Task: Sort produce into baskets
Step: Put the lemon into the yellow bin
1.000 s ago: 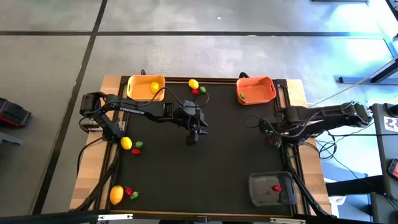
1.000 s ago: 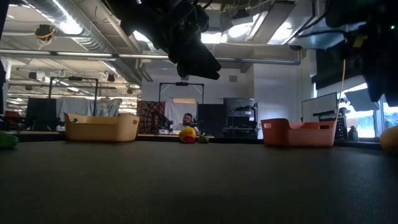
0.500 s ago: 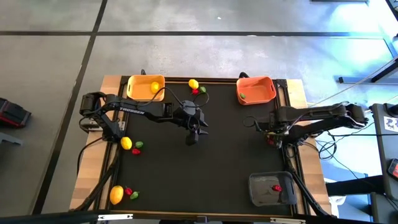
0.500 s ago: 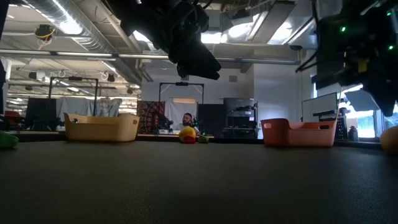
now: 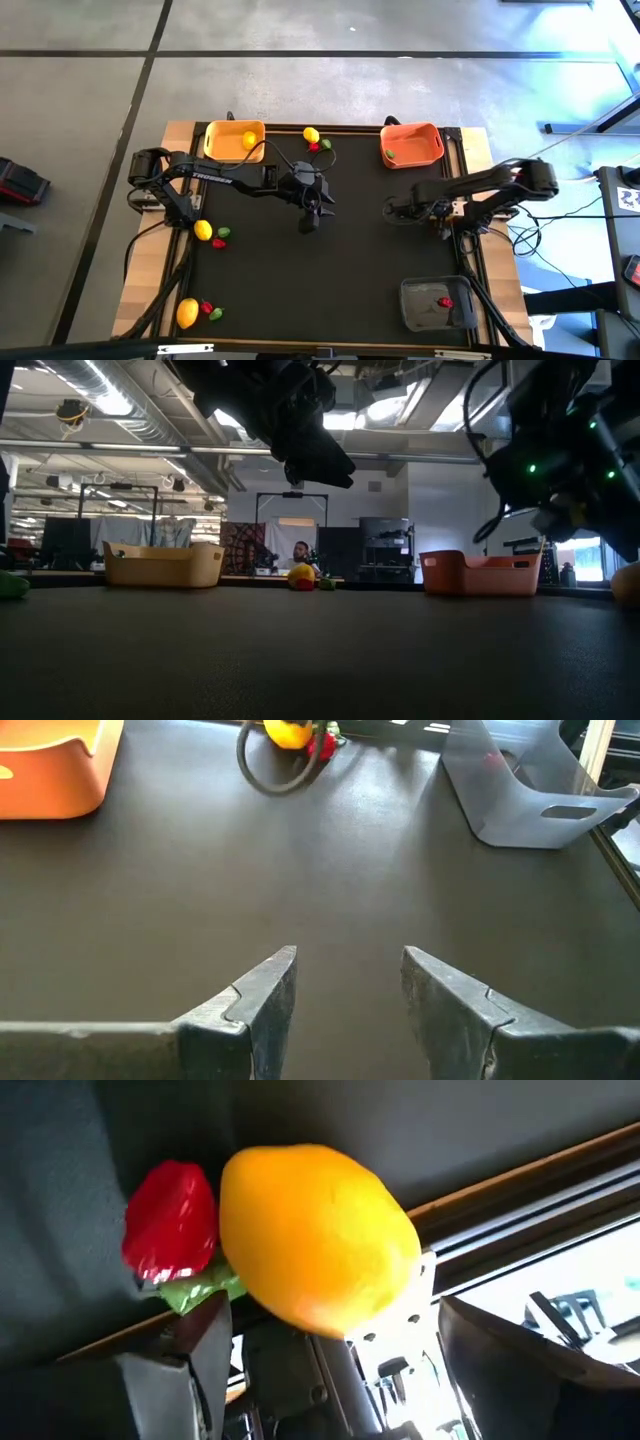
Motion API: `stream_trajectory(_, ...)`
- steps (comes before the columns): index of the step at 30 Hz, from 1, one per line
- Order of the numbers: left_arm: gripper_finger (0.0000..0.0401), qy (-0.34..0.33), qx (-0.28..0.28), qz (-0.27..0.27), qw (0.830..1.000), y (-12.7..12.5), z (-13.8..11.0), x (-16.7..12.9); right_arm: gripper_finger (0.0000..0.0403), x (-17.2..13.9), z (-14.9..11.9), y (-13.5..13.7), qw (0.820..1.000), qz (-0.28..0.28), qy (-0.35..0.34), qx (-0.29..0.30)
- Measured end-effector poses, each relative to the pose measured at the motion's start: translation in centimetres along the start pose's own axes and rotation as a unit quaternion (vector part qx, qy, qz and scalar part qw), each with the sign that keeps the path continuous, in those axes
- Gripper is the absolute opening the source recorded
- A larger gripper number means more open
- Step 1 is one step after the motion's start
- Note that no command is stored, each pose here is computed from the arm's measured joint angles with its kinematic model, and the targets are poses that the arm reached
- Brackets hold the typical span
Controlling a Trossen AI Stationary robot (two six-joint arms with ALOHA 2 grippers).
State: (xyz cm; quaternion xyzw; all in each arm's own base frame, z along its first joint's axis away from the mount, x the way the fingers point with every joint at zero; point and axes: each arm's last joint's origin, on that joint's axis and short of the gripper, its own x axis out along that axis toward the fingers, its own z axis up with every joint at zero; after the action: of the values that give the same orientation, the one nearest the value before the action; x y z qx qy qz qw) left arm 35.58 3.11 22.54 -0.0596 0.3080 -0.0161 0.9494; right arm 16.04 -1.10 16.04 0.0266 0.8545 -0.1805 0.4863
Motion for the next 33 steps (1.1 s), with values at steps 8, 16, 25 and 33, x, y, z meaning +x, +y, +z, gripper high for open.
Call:
stream_trajectory(8, 0.0175, 0.0, 0.0, 0.0, 1.0, 0.0, 0.0, 0.0, 0.0268, 1.4, 1.9, 0.7, 0.999, -0.032, 0.037, -0.005)
stream_trajectory(16, 0.0175, 0.0, 0.0, 0.0, 1.0, 0.0, 0.0, 0.0, 0.0173, 1.3, 2.2, 0.8, 0.998, -0.042, 0.036, -0.007)
stream_trajectory(25, 0.0175, 0.0, 0.011, -0.001, 1.0, -0.1, 0.0, 0.0, 0.0133, -0.2, 1.8, 0.2, 0.997, -0.071, 0.002, 0.008)
stream_trajectory(33, 0.0175, -0.001, -0.007, -0.001, 1.0, -0.3, 0.4, -1.1, 0.0132, -4.2, 0.7, -0.9, 0.991, -0.046, -0.114, 0.053)
